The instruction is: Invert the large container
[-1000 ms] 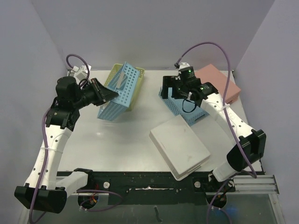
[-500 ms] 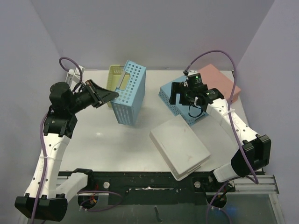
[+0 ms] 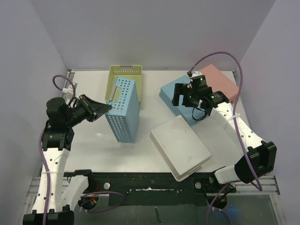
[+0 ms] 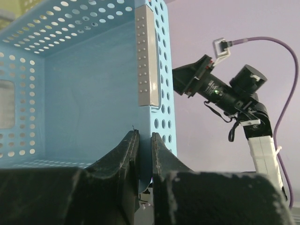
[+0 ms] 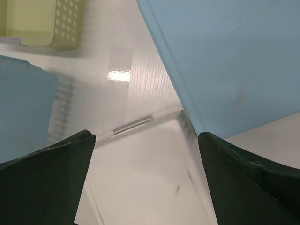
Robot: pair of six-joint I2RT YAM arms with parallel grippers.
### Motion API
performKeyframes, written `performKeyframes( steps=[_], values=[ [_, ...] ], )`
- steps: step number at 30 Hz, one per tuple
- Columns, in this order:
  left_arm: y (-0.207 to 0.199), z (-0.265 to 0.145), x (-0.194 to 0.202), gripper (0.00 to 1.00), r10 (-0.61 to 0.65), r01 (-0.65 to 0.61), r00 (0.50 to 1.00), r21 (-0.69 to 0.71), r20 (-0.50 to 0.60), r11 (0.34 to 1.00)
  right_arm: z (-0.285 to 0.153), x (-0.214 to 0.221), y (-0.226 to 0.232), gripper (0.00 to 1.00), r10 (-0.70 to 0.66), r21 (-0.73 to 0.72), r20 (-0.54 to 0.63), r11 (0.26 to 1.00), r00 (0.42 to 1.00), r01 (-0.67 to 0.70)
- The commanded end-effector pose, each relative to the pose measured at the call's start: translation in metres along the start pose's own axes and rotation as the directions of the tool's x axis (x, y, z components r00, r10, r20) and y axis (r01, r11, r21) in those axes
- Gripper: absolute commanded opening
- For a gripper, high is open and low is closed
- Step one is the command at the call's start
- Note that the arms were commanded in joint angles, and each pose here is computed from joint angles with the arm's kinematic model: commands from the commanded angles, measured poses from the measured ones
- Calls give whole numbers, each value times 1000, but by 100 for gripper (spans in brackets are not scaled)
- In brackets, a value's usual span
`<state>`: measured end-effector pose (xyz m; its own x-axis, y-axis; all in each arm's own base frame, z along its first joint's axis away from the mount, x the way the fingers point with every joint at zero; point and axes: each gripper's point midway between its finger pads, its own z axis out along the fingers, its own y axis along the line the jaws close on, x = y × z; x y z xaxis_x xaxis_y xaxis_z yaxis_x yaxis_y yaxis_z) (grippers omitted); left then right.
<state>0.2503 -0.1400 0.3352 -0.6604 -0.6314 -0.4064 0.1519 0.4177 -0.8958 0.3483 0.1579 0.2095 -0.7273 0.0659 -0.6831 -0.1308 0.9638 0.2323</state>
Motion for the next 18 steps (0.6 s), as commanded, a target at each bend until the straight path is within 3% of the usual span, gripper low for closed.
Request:
performKeyframes(
  steps=[1, 9, 18],
  values=[
    [6, -18, 7, 0, 28, -27, 1000, -37, 10, 999, -4, -10, 1, 99, -4, -19, 49, 1000, 999, 5],
    [48, -24, -3, 0, 64, -48, 997, -266, 51, 963, 2, -5, -1, 99, -11, -19, 33, 1000, 999, 12],
    [84, -24, -7, 0, 52, -19, 995, -336, 90, 941, -1, -1, -11, 99, -18, -1, 29, 1000, 999, 18]
  ],
)
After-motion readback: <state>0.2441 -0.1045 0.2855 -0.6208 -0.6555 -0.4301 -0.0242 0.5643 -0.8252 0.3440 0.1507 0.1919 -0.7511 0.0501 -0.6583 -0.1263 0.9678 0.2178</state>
